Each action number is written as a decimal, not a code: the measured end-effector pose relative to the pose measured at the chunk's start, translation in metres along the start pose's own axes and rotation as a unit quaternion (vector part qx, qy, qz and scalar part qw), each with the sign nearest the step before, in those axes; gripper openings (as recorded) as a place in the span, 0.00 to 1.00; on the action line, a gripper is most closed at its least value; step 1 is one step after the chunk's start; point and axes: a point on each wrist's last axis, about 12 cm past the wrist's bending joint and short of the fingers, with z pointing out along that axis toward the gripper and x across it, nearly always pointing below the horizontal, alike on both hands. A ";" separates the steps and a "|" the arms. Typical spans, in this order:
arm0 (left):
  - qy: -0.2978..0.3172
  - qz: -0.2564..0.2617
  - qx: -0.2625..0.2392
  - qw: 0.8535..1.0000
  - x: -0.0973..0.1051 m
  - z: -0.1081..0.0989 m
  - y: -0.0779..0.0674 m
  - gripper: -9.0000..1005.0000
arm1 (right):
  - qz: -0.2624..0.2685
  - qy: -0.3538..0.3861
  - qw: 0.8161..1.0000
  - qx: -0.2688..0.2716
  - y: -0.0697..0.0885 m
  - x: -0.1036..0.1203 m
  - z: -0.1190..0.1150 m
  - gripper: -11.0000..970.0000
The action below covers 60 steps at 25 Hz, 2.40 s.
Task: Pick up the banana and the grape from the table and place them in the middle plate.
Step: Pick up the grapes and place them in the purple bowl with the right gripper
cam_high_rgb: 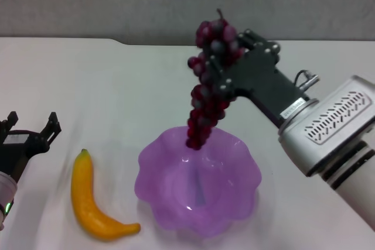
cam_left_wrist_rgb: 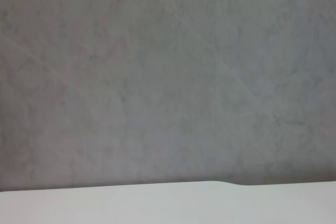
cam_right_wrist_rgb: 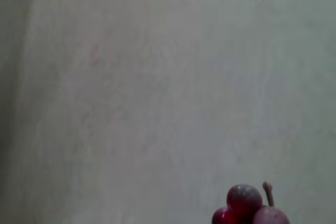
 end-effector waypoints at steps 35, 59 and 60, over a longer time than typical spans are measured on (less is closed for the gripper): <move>-0.006 -0.004 0.006 1.000 -0.004 0.004 -0.004 0.89 | 0.064 0.260 0.961 -0.069 0.018 0.070 -0.008 0.43; -0.005 -0.006 0.002 1.000 -0.002 0.002 -0.003 0.89 | 0.086 0.127 0.988 0.014 0.001 0.076 -0.054 0.86; -0.005 -0.006 0.003 1.000 -0.002 0.002 -0.003 0.89 | 0.087 0.111 0.990 0.024 -0.002 0.076 -0.059 0.86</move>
